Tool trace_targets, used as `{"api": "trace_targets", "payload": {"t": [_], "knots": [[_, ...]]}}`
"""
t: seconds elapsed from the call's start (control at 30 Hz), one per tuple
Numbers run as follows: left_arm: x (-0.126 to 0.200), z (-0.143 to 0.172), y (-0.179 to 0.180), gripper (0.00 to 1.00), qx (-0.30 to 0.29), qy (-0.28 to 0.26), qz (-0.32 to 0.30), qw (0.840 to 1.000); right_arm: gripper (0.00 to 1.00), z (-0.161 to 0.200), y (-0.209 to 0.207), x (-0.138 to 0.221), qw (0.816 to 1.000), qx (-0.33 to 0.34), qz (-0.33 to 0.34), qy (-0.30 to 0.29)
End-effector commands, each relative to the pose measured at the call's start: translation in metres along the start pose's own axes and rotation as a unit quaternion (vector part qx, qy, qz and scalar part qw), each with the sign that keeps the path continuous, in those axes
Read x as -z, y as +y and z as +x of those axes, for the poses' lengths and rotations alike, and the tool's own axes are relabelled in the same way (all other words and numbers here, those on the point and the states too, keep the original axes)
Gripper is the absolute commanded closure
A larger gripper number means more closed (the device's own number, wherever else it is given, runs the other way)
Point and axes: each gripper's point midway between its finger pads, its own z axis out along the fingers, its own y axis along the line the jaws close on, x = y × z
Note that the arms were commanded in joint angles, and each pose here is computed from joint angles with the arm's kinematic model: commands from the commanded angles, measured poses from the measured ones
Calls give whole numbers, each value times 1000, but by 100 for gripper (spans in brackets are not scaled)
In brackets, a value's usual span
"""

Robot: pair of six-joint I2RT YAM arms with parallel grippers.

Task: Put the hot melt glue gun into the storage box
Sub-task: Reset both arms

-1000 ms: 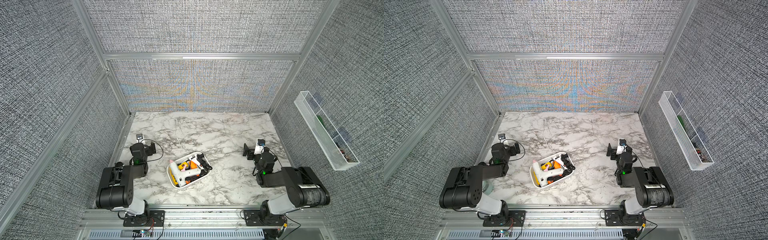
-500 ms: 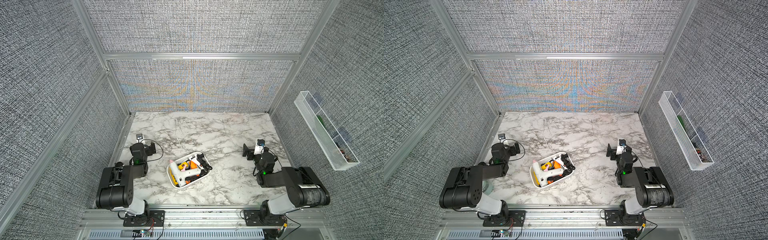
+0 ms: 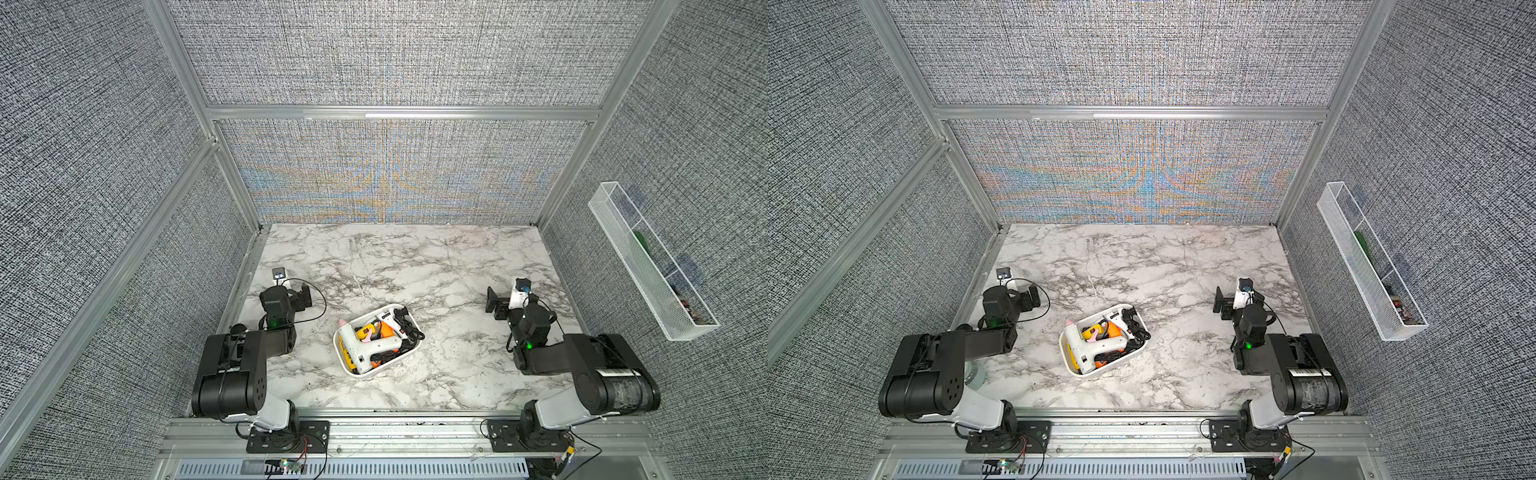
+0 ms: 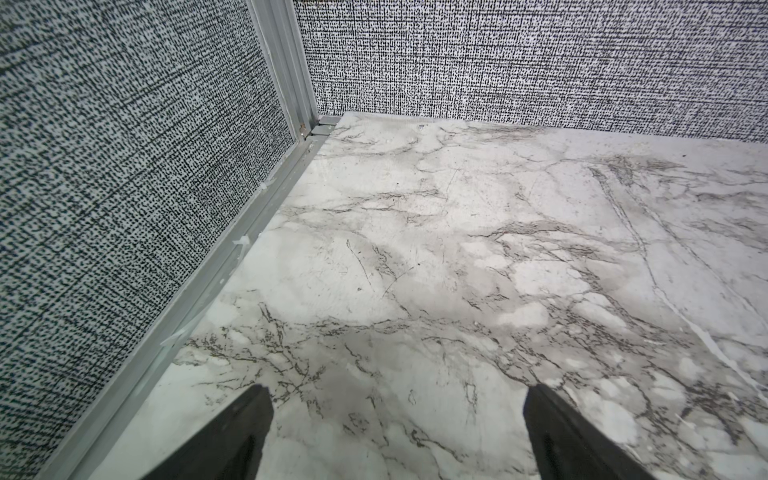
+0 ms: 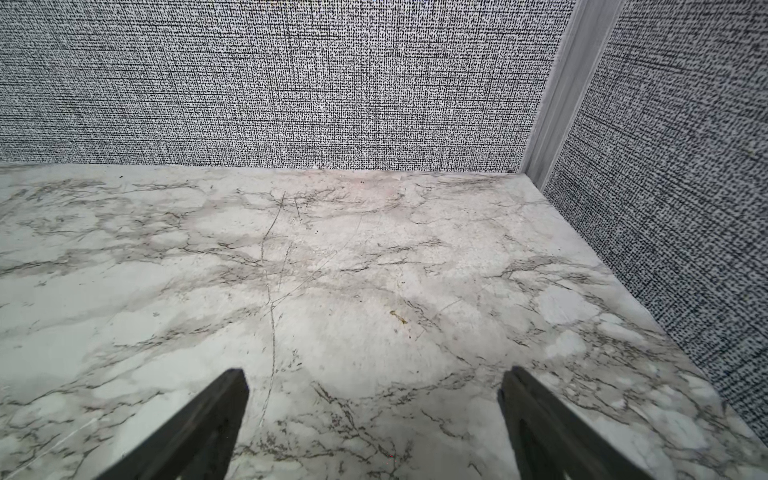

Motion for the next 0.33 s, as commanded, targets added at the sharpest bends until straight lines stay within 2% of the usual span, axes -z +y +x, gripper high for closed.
{"api": "trace_targets", "payload": {"t": [0.0, 0.3], "knots": [[-1, -3, -1, 1, 0, -2, 5, 1000, 1, -5, -3, 0, 1000, -2, 8, -9], [-1, -3, 0, 1, 1, -3, 5, 1000, 1, -6, -3, -1, 1000, -3, 8, -10]]}}
